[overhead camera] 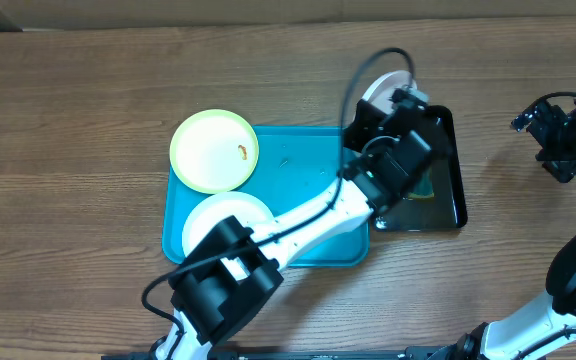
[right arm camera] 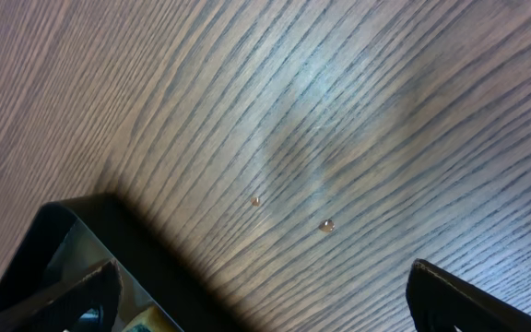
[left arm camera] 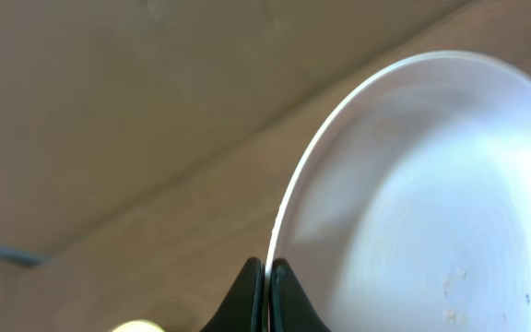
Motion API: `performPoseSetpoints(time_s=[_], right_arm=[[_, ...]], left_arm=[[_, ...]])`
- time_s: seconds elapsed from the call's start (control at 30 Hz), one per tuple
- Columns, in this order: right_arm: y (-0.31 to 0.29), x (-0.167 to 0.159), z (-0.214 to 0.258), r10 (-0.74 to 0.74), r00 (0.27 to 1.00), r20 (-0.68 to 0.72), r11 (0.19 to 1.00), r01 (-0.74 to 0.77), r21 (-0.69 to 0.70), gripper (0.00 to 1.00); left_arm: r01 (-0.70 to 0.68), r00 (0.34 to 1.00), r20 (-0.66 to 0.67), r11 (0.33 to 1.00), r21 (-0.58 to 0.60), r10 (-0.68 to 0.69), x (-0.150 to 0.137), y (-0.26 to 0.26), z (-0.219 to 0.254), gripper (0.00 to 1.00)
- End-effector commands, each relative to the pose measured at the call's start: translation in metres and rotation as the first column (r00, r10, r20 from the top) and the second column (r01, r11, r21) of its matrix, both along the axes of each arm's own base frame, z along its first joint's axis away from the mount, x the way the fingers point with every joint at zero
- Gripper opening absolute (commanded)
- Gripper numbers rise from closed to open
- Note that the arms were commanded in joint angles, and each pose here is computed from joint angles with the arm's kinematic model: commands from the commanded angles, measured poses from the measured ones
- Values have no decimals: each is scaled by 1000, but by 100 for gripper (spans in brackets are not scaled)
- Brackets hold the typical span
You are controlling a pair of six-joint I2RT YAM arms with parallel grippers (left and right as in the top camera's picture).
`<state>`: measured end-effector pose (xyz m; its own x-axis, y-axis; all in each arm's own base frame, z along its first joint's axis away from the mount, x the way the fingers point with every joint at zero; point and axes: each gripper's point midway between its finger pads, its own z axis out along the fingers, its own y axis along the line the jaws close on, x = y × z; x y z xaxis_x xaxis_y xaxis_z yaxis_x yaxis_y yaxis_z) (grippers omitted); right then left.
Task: Clean dirty plates on tray and stack at the side
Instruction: 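Swing the plate left and set it on the table beside the tray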
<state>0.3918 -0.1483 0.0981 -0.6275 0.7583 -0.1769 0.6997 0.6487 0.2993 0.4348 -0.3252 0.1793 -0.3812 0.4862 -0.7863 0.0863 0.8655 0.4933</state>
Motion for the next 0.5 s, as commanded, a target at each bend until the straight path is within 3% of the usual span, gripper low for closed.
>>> performPoseSetpoints(time_s=[0.0,0.13,0.23,0.37,0.47], right_arm=[[-3,5,10,-9,999,32,1000,10,-6,100],[-3,5,10,-9,999,32,1000,9,-6,100],[-3,5,10,-9,999,32,1000,9,-6,100],[-3,5,10,-9,999,32,1000,10,-6,100],[-3,5,10,-9,999,32,1000,9,-6,100]], left_arm=[[29,995,-73,903,-429,-67,8,1,39,4],[16,962,-196,762,-648,-188,10,32,66,4],[-61,941,-272,688,-723,-202,9,80,82,4],[-312,909,-416,641,-701,-12,2,187,80,4],[-557,813,-546,539,-632,201,-17,284,65,4]])
